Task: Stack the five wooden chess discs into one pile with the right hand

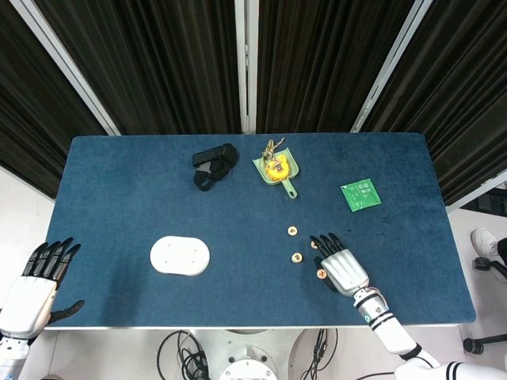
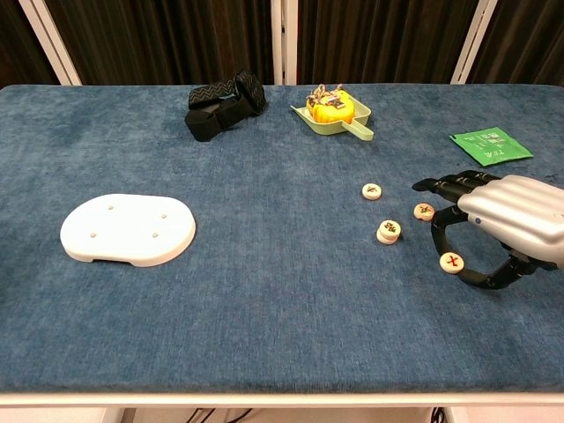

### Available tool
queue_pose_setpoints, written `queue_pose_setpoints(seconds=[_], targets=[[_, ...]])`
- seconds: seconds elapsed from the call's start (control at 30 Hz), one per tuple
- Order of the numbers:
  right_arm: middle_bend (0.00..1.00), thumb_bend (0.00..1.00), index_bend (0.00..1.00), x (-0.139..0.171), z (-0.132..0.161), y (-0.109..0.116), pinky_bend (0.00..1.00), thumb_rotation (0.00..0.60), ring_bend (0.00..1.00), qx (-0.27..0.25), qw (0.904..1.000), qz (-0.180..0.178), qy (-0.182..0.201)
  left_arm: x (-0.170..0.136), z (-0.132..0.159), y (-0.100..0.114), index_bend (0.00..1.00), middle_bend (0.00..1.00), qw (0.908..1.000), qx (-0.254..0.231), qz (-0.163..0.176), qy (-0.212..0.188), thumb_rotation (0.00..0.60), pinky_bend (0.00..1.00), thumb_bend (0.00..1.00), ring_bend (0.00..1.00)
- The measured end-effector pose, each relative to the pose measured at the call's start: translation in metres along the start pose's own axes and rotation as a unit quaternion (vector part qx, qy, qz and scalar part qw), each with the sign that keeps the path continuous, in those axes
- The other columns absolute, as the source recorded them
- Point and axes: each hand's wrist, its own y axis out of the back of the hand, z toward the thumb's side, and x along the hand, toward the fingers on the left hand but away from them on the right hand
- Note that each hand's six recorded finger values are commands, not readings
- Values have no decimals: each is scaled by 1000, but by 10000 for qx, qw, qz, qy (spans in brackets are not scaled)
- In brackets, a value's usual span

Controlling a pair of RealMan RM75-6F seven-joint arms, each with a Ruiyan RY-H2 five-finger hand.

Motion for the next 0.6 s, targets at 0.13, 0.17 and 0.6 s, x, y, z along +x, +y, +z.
queue_pose_setpoints(seconds=[0.13,0.17,0.6], targets=[[15,263,506,-1,0,8,0,600,0,-87,9999,-108,10,0,0,0,0,0,10000,6,-4,-3,600,0,60,0],[15,263,506,-2,1,12,0,600,0,-105,9998,-145,24,0,0,0,0,0,10000,7,-4,-5,600,0,60,0],[19,262,506,-34,18,48,0,600,0,64,9992,-349,181,-2,2,2,0,0,10000,12,53,-41,600,0,60,0]])
